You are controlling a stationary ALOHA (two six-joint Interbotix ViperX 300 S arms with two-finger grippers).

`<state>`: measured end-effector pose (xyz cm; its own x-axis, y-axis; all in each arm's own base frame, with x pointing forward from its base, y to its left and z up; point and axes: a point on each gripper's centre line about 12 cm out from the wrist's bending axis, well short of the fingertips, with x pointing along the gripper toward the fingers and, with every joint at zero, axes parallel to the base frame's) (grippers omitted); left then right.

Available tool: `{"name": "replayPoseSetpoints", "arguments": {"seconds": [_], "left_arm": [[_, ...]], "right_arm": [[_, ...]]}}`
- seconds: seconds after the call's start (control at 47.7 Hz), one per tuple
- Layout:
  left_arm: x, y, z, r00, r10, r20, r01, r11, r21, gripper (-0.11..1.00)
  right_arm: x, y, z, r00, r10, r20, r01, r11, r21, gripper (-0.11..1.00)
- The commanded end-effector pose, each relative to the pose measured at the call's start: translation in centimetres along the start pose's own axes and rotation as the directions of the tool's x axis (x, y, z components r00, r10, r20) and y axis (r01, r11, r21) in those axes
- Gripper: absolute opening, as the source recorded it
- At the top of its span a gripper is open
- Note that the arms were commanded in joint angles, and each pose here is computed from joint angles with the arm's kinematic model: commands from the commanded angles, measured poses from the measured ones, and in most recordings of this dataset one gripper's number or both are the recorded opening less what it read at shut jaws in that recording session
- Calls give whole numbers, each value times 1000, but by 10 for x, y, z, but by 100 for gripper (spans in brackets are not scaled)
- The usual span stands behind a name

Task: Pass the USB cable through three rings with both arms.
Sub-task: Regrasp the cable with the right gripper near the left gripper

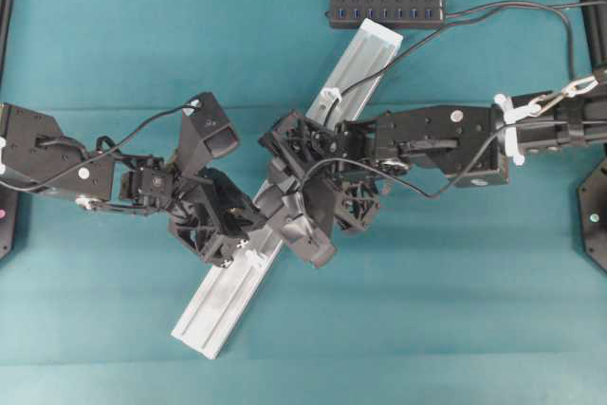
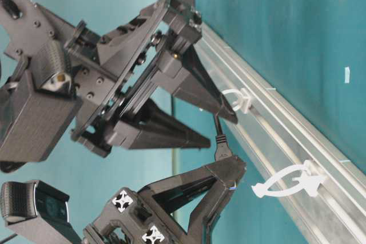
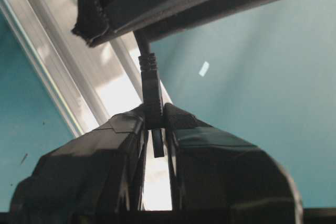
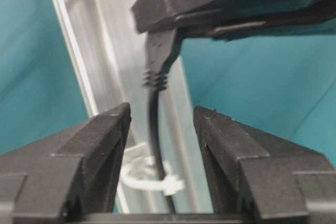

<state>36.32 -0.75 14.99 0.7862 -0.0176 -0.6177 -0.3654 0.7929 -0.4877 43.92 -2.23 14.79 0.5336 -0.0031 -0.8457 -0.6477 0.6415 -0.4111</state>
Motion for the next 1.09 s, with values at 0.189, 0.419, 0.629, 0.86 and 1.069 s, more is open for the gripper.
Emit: {"name": "replayPoseSetpoints", "arguments": {"seconds": [0.189,0.419,0.629,0.86,1.069], "left_arm": [[-4,-7,8,999,-23,29,23,1000,10,11],[-5,-1,9,999,-14,32,13,1000,10,11],[-5,-3,12,998,-31,57,30,999,26,11],[-7,-3,15,997,-39,71,36,999,35,28],[-19,-13,22,992,-70,101,65,997,48,88]], "right_arm": [[1,-1,2,1000,-16,0,16,1000,-24,25],[1,-2,2,1000,-16,-2,16,1000,-22,7],[1,-2,3,1000,-14,-2,14,1000,-22,7],[1,-3,2,1000,-15,-3,15,1000,-23,7],[2,-2,0,1000,-19,-13,18,999,-48,7]]}}
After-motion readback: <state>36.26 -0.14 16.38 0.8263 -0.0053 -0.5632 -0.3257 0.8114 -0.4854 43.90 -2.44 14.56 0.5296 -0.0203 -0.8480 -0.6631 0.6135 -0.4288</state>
